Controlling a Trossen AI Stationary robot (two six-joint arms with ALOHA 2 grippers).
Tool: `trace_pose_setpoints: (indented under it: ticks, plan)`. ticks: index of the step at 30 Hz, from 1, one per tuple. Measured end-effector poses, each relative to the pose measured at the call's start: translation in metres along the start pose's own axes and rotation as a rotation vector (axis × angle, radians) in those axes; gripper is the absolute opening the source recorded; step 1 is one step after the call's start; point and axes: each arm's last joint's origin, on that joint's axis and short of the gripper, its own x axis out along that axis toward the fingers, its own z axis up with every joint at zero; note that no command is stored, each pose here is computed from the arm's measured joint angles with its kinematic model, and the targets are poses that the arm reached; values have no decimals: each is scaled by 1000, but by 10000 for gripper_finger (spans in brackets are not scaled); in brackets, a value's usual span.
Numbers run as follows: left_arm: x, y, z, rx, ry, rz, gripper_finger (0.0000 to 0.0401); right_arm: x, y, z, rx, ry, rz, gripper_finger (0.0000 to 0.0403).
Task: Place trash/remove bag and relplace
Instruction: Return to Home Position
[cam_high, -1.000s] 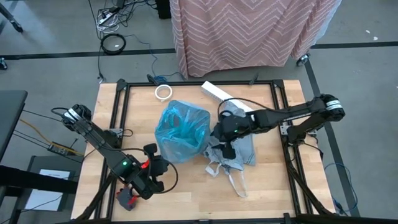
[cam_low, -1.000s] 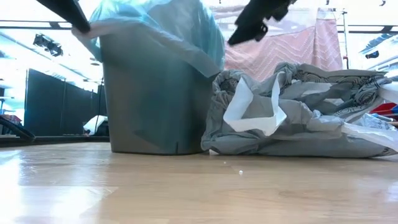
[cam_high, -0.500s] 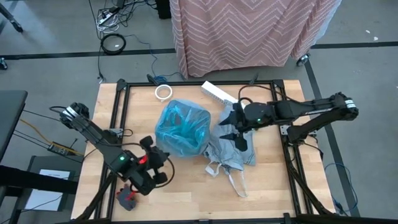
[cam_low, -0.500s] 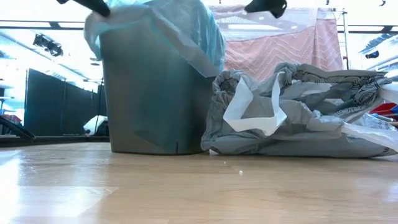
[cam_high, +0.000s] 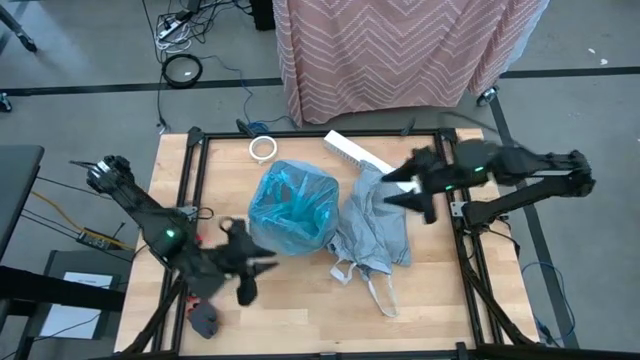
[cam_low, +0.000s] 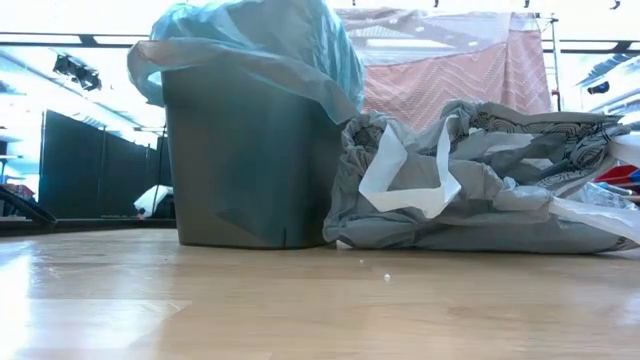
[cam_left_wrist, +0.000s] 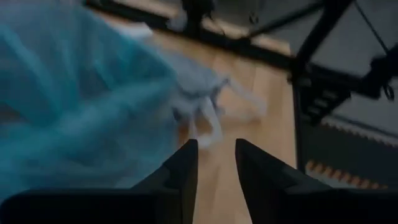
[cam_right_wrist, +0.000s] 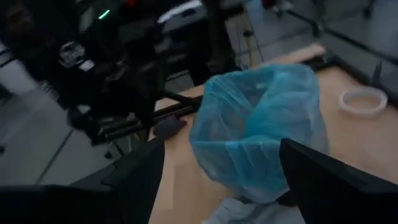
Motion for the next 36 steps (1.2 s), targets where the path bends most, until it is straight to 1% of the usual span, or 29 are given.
trace_pose_setpoints:
  ticks: [2,4,6,8,10,12,14,16,19,21,23,24,27,29,32,33,36]
  plan:
    - [-19,10,16,6,-68,9,116,-24,-1,1,-54,-18,38,305]
    - [-46,25,39,14,-174,19,111,-52,-2,0,-107,-48,67,304]
    - [-78,46,59,28,-275,26,105,-80,-5,-3,-149,-88,82,304]
    - [-106,71,69,51,-343,27,99,-110,-9,-9,-201,-126,85,306]
    - [-125,97,68,58,-381,17,92,-141,-16,-20,-236,-156,84,306]
    - [-136,118,61,41,-406,2,87,-169,-22,-31,-236,-228,81,306]
    - [-138,136,47,14,-421,-14,83,-189,-29,-45,-231,-320,104,305]
    - [-130,145,26,-2,-412,-48,81,-195,-36,-59,-226,-404,130,304]
    - [-106,147,-9,-38,-435,-100,80,-184,-43,-83,-210,-495,230,305]
    - [-88,146,-32,-69,-472,-144,80,-163,-47,-99,-187,-510,311,306]
    - [-75,145,-49,-97,-524,-220,79,-138,-50,-111,-170,-527,350,306]
    - [-71,145,-56,-113,-555,-258,78,-128,-50,-115,-174,-534,381,306]
    - [-61,146,-75,-141,-611,-376,74,-96,-53,-132,-145,-498,476,306]
    - [-55,145,-87,-127,-600,-431,70,-80,-56,-143,-148,-517,512,306]
    - [-49,144,-103,-82,-561,-461,61,-68,-59,-157,-212,-580,573,306]
    - [-48,144,-106,-63,-555,-467,58,-64,-60,-163,-223,-584,581,306]
    - [-45,146,-119,-34,-536,-491,50,-47,-67,-186,-232,-530,575,306]
